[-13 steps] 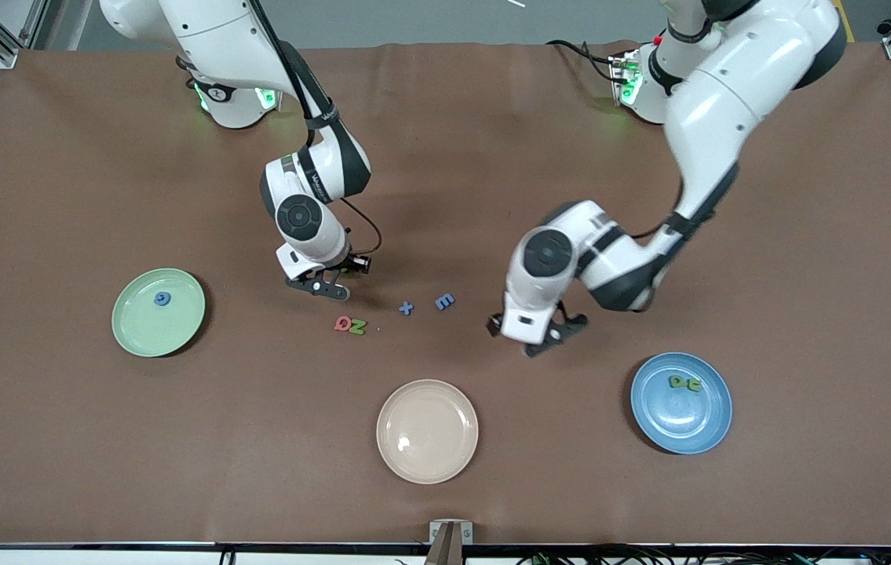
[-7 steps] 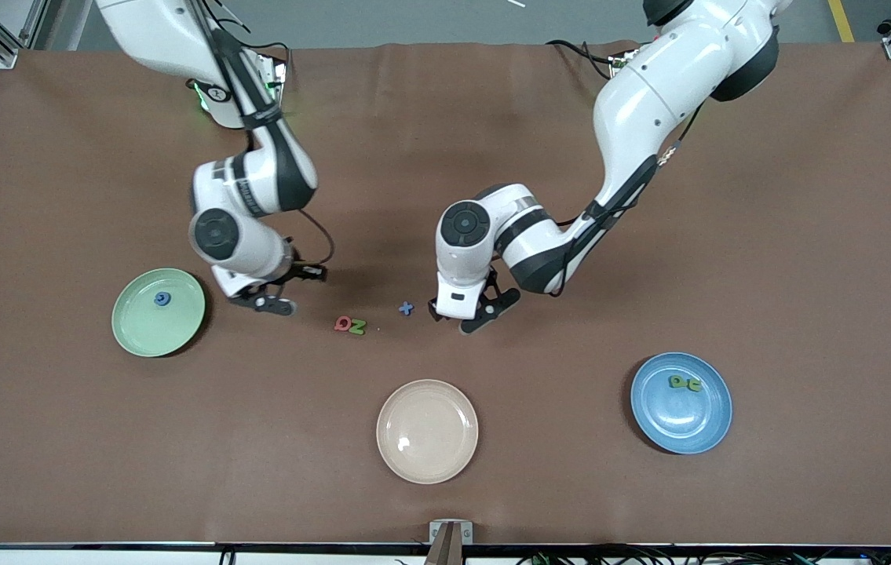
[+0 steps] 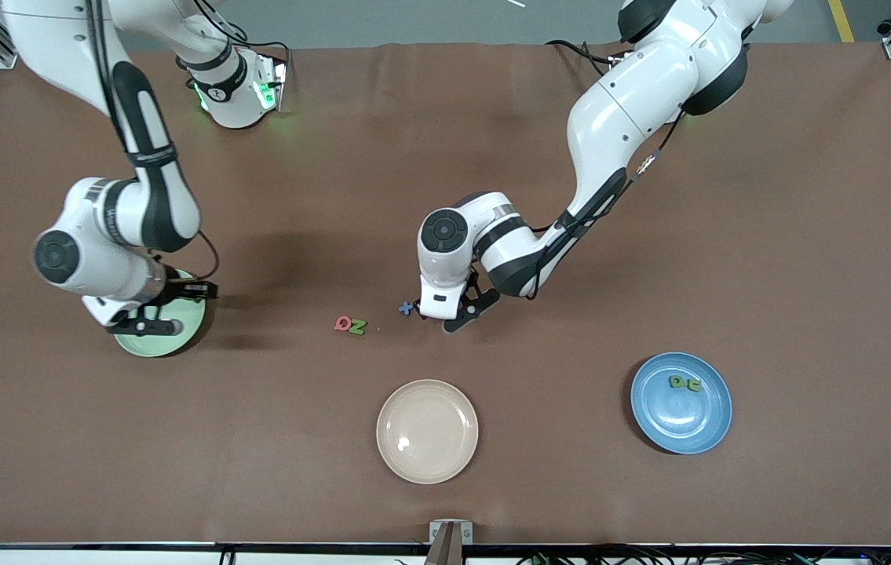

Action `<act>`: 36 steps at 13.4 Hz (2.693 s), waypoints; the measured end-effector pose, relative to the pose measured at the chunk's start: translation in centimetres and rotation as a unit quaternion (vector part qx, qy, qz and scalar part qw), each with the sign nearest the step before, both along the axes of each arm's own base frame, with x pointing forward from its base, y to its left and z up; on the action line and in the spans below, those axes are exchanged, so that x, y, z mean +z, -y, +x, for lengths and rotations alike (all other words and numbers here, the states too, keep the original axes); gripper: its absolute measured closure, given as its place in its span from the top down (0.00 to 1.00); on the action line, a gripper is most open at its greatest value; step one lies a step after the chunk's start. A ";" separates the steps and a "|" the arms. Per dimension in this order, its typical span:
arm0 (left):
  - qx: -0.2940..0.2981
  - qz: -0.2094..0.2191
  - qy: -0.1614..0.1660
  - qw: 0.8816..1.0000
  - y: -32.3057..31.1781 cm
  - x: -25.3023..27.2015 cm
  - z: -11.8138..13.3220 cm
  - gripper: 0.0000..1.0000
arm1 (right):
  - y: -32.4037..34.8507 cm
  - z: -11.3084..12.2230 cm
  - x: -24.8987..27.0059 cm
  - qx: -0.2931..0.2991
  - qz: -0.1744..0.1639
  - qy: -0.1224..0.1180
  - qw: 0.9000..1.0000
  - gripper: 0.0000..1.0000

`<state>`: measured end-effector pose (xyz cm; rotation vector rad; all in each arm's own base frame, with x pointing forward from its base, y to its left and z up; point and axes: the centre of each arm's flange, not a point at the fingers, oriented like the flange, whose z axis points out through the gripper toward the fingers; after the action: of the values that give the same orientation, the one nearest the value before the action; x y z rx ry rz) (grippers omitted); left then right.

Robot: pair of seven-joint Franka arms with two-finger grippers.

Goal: Sort upper and lower case letters into plates
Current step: 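Carry the green B to the green plate while the left gripper grasps the m, then release the B on the green plate while the left gripper carries the m, then drop the m on the blue plate while the right gripper reaches the Z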

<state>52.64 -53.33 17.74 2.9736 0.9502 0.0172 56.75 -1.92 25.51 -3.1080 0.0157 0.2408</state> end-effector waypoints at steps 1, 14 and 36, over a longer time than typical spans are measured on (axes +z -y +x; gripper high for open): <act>-0.001 0.003 0.001 1.000 0.1 -0.3 -0.1 0.75 | 2.1 0.0 -0.1 0.006 -0.004 0.004 1.000 0.39; 0.042 -0.004 0.039 0.998 -4.5 4.4 6.0 0.40 | 4.6 -1.7 -6.4 0.021 -0.027 -0.007 0.999 0.39; 0.047 -0.018 0.005 0.999 -16.2 4.7 12.2 1.00 | -25.2 2.2 4.3 -0.094 -0.021 0.022 0.995 1.00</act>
<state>64.82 -37.16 22.40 2.8916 1.0779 0.0155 58.92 23.28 29.77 -3.1243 0.3142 0.1695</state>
